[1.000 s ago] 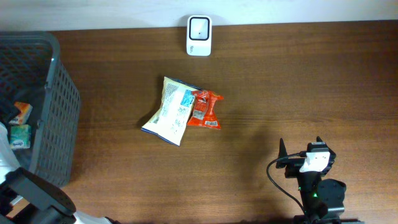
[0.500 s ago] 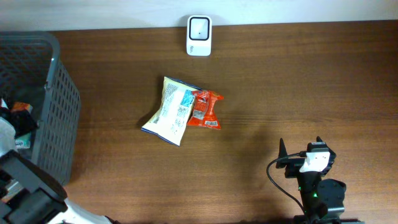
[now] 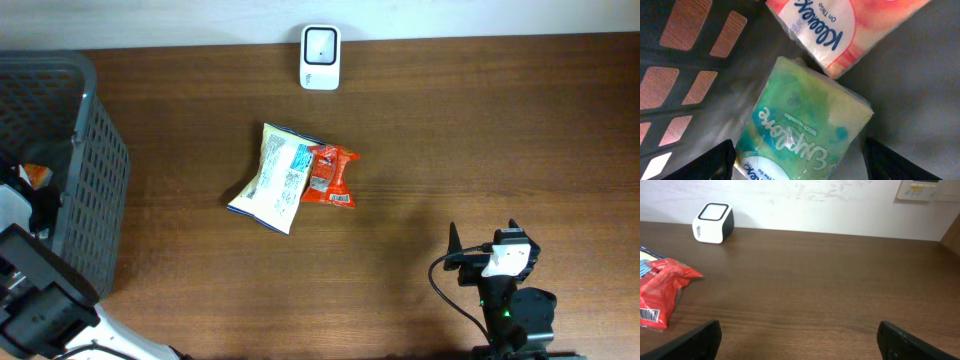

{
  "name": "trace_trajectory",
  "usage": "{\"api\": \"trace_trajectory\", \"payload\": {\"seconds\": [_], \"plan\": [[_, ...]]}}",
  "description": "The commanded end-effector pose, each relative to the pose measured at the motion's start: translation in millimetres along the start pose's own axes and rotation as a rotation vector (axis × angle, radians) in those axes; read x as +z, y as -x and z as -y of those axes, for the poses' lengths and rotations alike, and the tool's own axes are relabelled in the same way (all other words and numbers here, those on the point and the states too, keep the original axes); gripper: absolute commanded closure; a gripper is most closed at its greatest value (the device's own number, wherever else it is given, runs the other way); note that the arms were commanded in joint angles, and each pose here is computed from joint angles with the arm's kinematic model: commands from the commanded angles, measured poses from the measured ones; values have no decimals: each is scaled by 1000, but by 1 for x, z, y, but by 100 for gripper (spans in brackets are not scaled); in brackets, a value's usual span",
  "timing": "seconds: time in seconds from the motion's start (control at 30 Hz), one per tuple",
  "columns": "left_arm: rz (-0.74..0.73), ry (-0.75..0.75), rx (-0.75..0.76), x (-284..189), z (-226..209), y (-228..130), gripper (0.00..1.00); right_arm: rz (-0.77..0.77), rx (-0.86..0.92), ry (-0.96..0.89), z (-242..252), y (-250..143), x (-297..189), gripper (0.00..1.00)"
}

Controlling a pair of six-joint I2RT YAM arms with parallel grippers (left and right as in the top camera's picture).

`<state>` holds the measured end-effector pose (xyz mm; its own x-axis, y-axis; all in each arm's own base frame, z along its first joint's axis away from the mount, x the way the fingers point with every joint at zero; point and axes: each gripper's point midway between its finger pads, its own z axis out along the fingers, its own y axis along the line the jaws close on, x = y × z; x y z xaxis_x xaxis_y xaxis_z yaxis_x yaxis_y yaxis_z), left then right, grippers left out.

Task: Scan the item barcode
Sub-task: 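Reach the left gripper into the basket and grasp the green tissue pack, then carry the green tissue pack out and place it left of the bags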

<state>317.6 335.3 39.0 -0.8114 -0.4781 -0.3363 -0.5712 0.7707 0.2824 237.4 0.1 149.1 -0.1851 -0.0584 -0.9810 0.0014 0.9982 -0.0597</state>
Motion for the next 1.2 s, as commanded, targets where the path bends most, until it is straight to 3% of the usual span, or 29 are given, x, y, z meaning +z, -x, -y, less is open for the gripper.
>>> {"api": "trace_trajectory", "payload": {"seconds": [0.0,0.13,0.4,0.53,0.73,1.0,1.17], "plan": [[-70,-23,23,23,9,-19,28,-11,4,2,-1,-3,0,2],[-67,-22,22,23,9,-18,82,-11,4,2,-1,-3,0,2],[24,-5,1,-2,-3,16,81,-11,3,2,-1,-3,0,1],[180,5,-28,-53,-18,60,81,-11,4,2,-1,-3,0,1],[479,-106,-27,-163,-12,126,83,-12,4,2,-1,-3,0,1],[699,-346,-21,-296,59,130,81,-11,4,2,-1,-3,0,2],[630,-517,122,-325,155,96,84,-11,3,2,-1,-3,0,2]]}}
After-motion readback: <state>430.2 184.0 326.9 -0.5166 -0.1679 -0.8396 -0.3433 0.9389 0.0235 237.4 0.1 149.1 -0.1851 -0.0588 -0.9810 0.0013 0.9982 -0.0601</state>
